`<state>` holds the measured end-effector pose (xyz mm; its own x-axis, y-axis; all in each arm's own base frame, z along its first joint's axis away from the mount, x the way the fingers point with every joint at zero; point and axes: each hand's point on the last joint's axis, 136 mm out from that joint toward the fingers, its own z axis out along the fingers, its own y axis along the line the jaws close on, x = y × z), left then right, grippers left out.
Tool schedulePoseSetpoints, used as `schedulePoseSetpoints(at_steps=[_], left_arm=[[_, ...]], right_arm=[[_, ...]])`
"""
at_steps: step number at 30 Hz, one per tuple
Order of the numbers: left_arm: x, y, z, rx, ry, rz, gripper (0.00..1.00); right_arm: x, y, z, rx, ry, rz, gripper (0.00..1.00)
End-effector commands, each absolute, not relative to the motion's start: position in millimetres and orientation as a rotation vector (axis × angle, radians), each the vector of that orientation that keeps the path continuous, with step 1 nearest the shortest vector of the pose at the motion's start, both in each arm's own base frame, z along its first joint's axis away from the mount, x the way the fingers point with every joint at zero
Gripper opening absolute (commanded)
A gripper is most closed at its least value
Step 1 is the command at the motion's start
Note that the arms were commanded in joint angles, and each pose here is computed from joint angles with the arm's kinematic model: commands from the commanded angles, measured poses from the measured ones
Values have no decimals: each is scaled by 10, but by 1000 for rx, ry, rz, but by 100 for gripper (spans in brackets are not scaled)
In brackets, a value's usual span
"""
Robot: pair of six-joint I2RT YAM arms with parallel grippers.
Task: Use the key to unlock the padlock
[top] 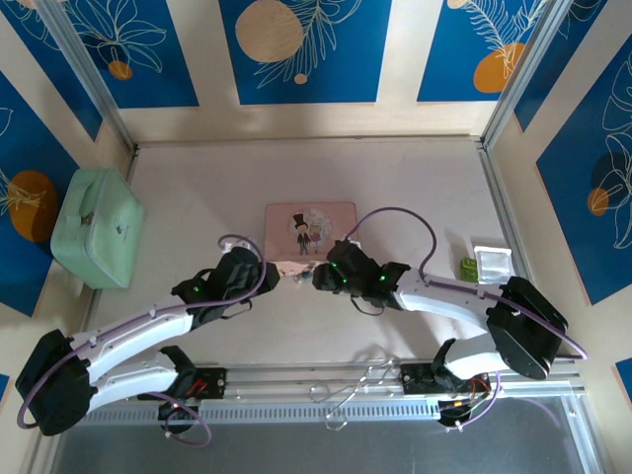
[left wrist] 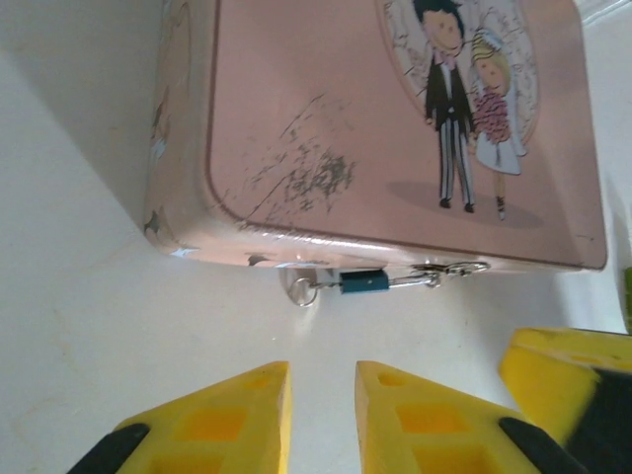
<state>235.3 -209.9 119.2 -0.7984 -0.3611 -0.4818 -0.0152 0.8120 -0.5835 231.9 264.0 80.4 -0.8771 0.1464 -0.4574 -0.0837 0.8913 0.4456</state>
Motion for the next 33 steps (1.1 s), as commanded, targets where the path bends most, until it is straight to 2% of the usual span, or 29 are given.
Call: schedulePoseSetpoints(at_steps=[1,9,15,22,28,33], left_arm=[[2362,-2101,1222,-266,2405,-766,24],[2306,-2098,1167,-276,2409,-801,26],[2382,-2058,1309,-182,2418,-708,52],[2591,-1831,1561,-155,2400,-574,78],[2756,-1732,1462,-226,2436,-610,78],[2794,-1916,1216,-230,2501,-721,71]], right_arm=[[2347,2824,868,53,2515,789,59],[2406,2928,624,152,2526,783,59],[2311,3056,636,89,2528,759,61],[2238,2883,709,132,2484,758,64],[2215,2843,662,143,2493,775,64],[2224,2867,663,130,2501,765,65]])
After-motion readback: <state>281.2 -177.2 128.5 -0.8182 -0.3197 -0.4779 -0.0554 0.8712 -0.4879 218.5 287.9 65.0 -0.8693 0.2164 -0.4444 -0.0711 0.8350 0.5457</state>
